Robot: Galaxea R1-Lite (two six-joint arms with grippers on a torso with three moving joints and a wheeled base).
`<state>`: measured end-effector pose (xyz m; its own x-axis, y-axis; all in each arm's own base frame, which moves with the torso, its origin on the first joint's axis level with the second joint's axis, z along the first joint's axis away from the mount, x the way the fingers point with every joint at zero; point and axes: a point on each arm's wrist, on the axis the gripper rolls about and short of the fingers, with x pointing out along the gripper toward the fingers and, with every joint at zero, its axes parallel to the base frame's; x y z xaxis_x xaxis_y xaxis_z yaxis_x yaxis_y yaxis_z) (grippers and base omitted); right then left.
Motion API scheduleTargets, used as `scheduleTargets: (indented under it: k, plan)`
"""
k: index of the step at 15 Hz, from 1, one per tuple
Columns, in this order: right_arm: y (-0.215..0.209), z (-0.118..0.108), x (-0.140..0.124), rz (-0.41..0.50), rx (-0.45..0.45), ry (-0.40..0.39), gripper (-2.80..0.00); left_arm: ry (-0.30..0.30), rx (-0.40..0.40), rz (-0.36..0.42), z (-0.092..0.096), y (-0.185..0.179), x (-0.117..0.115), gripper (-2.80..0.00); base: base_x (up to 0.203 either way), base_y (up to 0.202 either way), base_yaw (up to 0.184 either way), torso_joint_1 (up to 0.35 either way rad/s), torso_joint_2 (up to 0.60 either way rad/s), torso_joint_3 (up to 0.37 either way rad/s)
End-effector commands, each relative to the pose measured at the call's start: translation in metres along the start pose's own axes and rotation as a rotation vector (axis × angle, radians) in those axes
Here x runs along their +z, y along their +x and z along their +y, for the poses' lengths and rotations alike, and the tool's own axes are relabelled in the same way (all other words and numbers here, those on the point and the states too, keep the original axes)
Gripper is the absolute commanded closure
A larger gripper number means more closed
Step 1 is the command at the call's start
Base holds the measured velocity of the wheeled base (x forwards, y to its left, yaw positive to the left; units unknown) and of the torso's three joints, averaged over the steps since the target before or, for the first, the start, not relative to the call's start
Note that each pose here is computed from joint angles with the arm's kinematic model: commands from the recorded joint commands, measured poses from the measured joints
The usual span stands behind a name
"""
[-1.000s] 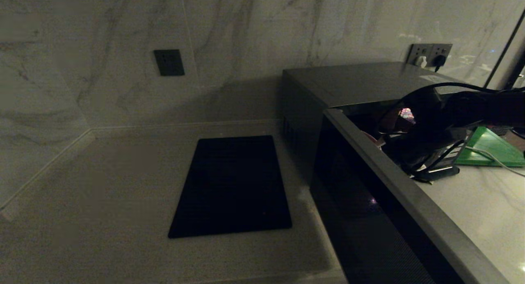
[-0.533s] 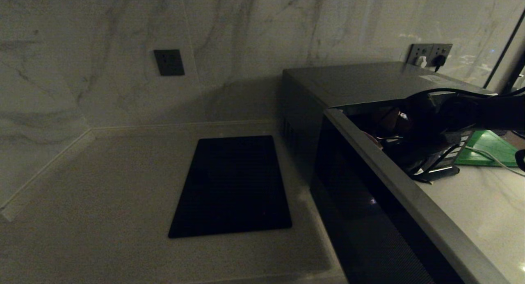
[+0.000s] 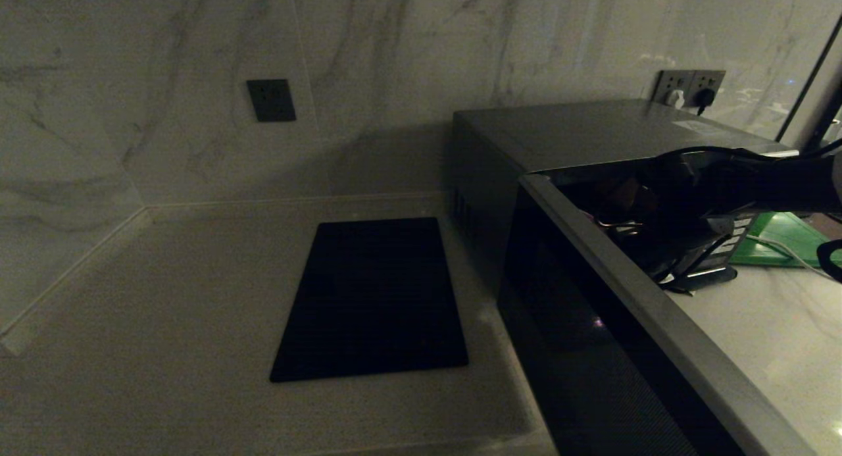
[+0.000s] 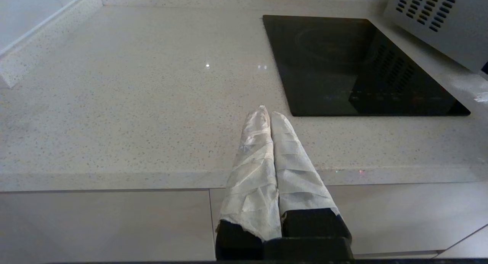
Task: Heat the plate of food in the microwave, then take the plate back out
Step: Take the plate out of the microwave
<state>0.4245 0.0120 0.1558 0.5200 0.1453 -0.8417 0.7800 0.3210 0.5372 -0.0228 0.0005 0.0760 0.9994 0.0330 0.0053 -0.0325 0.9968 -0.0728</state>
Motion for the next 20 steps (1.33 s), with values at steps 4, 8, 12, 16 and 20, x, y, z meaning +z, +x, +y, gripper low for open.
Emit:
scheduleTargets:
  k: [4, 8, 12, 16, 20]
  plan:
    - [0.009, -0.002, 0.0, 0.014, -0.02, 0.001, -2.8, -0.001, 0.001, 0.001, 0.0, 0.0, 0.0, 0.0, 0.0, 0.0, 0.0, 0.0, 0.0, 0.0]
    - [0.014, -0.004, 0.001, 0.017, -0.03, -0.002, -2.8, -0.001, 0.001, 0.001, 0.0, 0.0, 0.0, 0.0, 0.0, 0.0, 0.0, 0.0, 0.0, 0.0]
    - [0.015, -0.005, 0.0, 0.019, -0.041, -0.002, -2.8, -0.001, 0.001, 0.001, 0.0, 0.0, 0.0, 0.0, 0.0, 0.0, 0.0, 0.0, 0.0, 0.0]
    - [0.003, -0.01, -0.002, 0.019, -0.066, 0.003, -2.8, 0.0, 0.001, 0.001, 0.0, 0.0, 0.0, 0.0, 0.0, 0.0, 0.0, 0.0, 0.0, 0.0]
    - [-0.003, -0.013, -0.001, 0.011, -0.073, 0.013, -2.8, -0.001, 0.001, 0.001, 0.0, 0.0, 0.0, 0.0, 0.0, 0.0, 0.0, 0.0, 0.0, 0.0]
